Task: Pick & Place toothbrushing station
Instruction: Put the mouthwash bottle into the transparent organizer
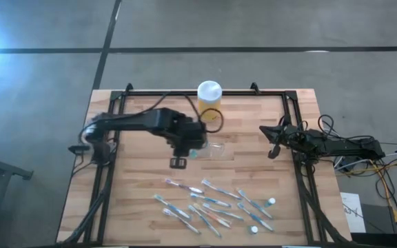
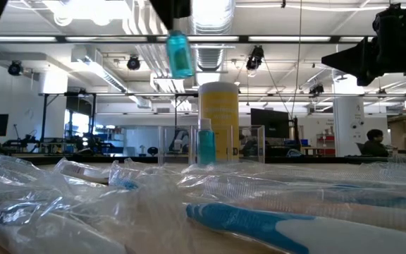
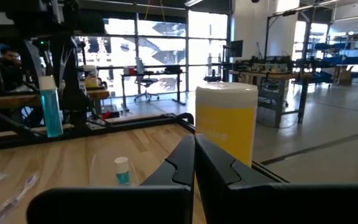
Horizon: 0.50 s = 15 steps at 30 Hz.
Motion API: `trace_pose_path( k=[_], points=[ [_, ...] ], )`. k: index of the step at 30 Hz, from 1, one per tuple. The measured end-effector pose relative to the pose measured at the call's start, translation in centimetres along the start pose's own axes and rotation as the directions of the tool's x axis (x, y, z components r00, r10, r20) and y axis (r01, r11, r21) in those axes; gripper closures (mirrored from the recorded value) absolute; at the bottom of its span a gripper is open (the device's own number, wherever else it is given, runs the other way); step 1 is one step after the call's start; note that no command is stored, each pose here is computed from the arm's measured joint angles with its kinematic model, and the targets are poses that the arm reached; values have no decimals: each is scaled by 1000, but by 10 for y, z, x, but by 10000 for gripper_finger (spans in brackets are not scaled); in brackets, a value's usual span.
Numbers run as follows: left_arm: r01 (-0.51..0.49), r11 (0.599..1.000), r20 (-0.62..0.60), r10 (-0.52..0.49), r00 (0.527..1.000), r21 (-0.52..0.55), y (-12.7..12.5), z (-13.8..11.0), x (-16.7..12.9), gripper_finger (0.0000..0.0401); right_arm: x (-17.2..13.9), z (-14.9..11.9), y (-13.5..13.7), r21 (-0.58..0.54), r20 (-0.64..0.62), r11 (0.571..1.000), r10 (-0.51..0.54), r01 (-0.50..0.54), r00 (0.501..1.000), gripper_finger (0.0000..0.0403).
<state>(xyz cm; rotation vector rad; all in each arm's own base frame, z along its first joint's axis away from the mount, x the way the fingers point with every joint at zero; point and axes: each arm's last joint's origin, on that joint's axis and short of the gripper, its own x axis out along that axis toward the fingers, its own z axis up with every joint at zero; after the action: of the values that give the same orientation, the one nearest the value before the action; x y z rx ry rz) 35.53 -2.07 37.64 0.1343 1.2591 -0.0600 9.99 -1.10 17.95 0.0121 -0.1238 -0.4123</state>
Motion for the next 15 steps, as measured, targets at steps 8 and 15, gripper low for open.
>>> trace_pose_path(
  k=[8,15],
  points=[
    [-119,979,5,120,993,168,7,37,21,306,0,0,0,-15,-3,1000,2,-2,1000,394],
    [-138,965,-94,162,982,225,17,34,48,306,0,-1,0,-39,-6,999,2,-2,1000,394]
  ],
)
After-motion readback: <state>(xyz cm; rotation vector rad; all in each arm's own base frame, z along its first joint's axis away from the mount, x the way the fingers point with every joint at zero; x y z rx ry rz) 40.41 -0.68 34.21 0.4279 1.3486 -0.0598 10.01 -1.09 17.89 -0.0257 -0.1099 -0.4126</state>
